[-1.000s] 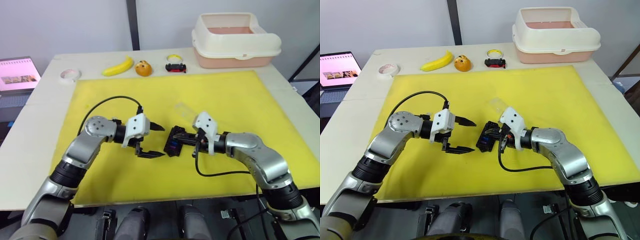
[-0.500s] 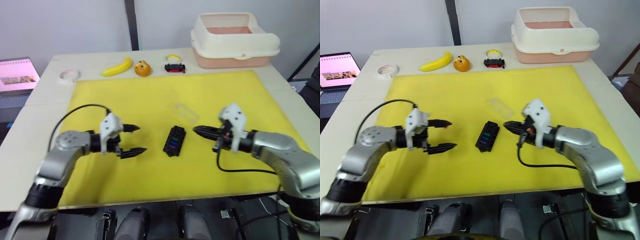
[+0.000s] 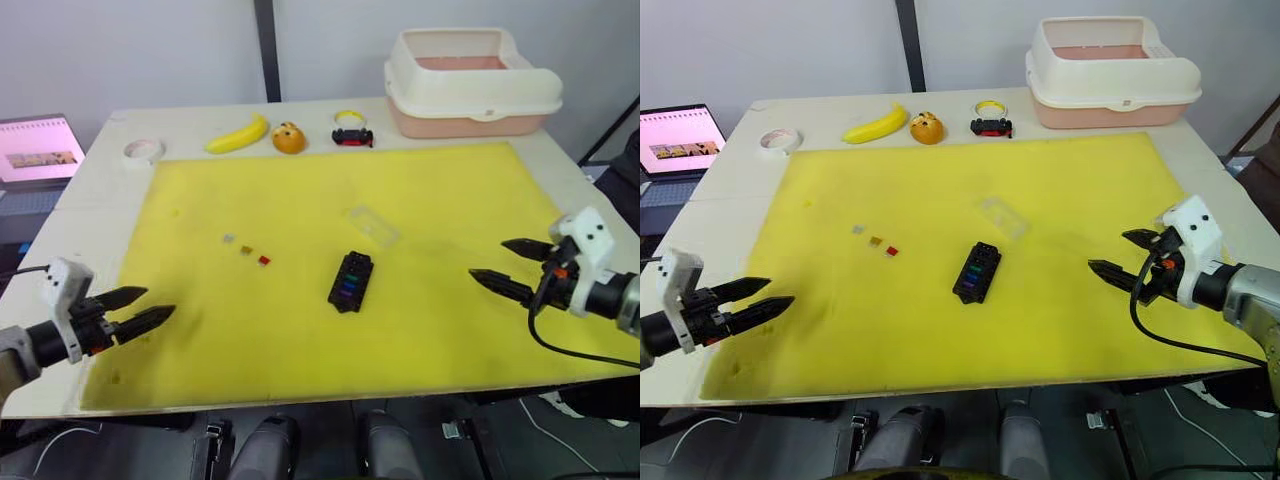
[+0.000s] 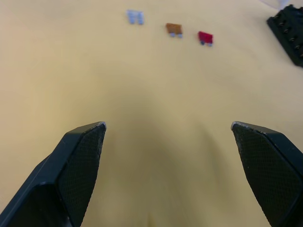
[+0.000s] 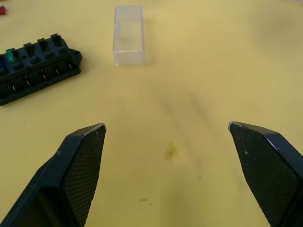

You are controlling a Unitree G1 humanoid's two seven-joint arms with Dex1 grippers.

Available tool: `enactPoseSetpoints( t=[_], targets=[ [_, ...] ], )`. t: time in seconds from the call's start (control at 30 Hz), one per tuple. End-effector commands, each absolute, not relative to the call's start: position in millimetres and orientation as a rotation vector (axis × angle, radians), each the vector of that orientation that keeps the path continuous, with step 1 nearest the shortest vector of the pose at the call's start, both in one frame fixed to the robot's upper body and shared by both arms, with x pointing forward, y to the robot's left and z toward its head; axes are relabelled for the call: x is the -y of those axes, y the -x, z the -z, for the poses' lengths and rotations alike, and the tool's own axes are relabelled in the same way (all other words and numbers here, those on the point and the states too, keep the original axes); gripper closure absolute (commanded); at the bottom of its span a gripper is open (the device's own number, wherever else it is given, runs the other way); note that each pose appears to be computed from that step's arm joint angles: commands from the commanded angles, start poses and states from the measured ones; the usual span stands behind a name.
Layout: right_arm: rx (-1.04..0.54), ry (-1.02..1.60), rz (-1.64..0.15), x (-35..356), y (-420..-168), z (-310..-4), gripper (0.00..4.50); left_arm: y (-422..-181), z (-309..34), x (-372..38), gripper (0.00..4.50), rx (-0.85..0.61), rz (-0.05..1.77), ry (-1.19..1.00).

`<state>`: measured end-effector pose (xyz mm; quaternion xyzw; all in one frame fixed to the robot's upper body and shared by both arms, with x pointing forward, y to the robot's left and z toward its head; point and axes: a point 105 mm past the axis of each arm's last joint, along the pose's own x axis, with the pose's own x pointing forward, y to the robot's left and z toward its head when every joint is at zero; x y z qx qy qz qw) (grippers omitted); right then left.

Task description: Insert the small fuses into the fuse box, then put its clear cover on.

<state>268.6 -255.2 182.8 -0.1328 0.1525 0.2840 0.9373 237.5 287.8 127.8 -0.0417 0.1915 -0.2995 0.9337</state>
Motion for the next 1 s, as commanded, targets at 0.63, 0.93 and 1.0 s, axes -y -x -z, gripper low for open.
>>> enactPoseSetpoints(
  t=[0.63,0.93,1.0],
  targets=[
    [-0.166,0.281,-0.937,153,-259,-217,0.01,-239,-157,-199,0.00,-0.396,0.716,0.583],
    [-0.115,0.273,-1.160,90,-257,-222,0.01,-258,-154,-161,0.00,-0.486,0.633,0.873],
    [-0.112,0.279,-1.197,80,-256,-220,0.01,-266,-153,-161,0.00,-0.490,0.607,0.938]
  ],
)
